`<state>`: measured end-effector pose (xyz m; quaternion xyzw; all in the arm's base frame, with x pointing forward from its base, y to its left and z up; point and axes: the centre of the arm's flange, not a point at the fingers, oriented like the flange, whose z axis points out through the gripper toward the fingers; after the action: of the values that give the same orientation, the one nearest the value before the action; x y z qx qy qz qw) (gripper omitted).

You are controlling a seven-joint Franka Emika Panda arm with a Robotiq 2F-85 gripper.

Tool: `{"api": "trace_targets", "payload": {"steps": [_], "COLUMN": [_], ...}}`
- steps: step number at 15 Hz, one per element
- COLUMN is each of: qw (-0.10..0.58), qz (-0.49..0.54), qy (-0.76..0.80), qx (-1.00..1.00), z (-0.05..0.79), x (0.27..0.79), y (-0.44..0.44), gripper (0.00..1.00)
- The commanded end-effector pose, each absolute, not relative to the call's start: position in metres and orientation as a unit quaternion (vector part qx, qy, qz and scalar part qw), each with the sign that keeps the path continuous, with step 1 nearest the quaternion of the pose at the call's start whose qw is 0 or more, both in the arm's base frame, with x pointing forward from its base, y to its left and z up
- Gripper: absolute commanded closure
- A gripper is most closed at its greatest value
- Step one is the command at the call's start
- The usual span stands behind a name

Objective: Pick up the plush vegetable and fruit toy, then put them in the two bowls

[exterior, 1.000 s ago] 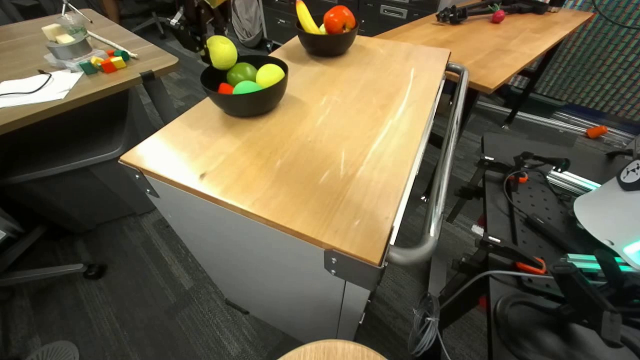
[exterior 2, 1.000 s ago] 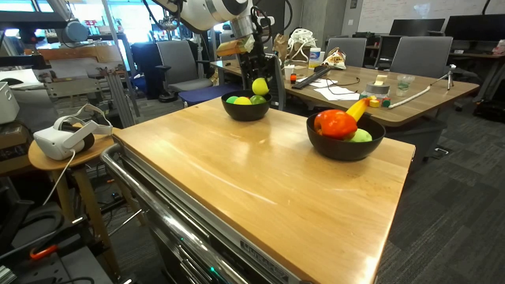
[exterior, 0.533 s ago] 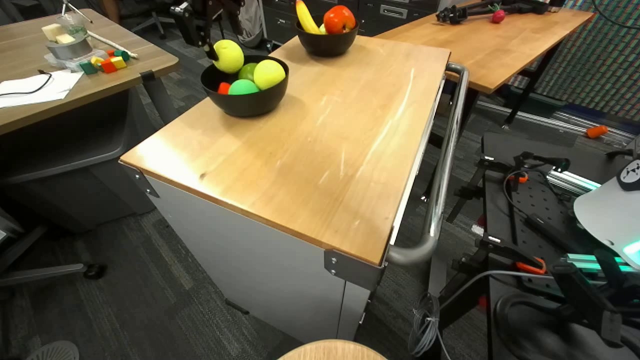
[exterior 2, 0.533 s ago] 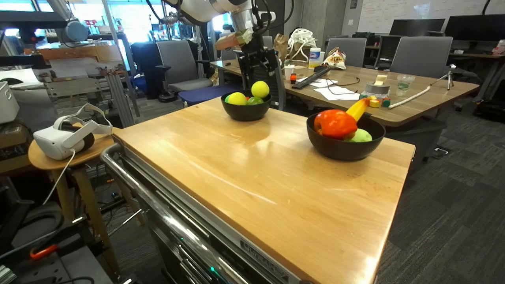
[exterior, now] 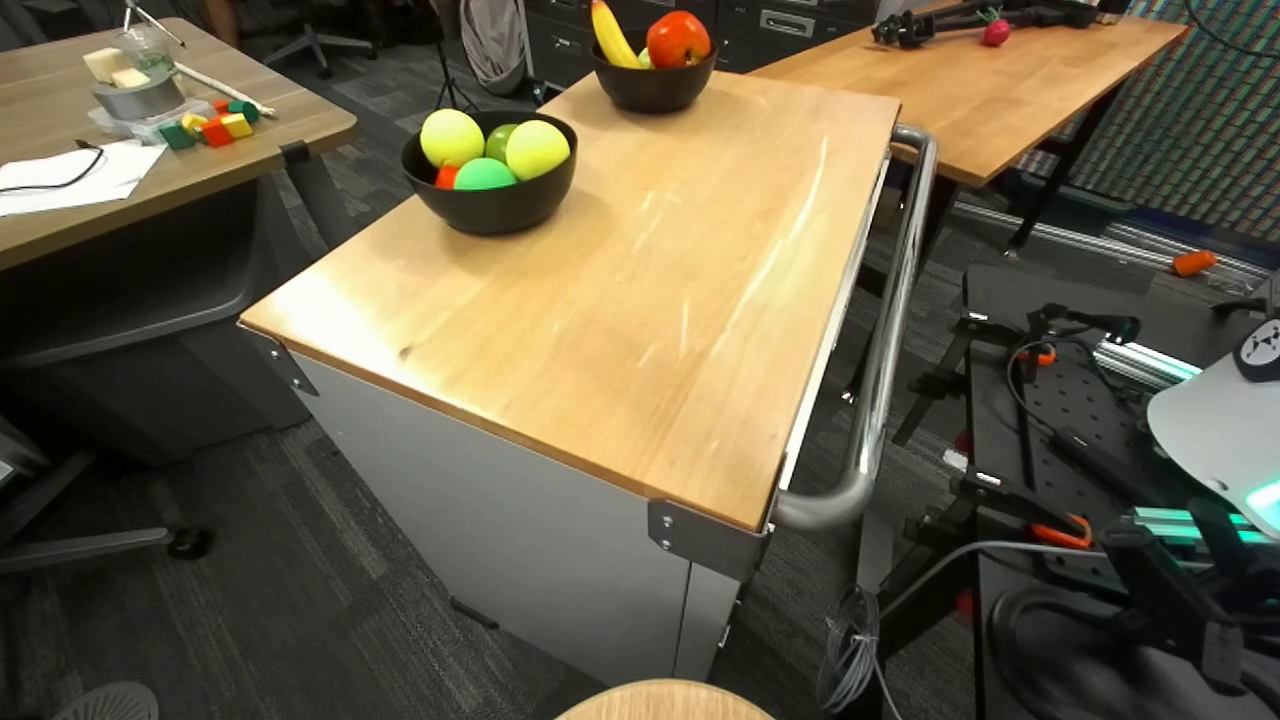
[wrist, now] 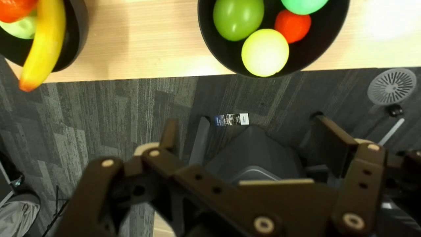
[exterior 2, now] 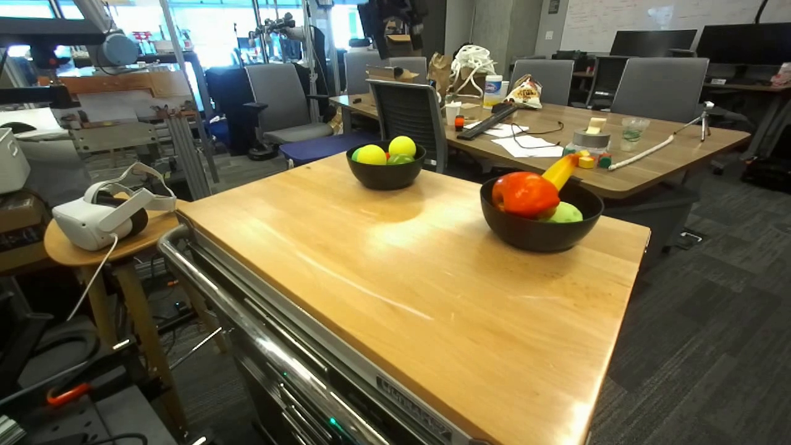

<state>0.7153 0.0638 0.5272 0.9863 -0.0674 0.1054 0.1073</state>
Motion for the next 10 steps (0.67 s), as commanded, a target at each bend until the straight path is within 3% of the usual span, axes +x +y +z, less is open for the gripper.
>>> {"api": "trace_targets", "payload": {"steps": [1, 10], "qw": [0.103, 0.1], "qz": [0.112, 0.111], "qy": [-0.071, -0.075], "qx": [0.986, 0.986], "z": [0.54, 0.533], "x": [0.708, 0.701], "y": [0.063, 0.062], "gripper": [0.0, 0.0]}}
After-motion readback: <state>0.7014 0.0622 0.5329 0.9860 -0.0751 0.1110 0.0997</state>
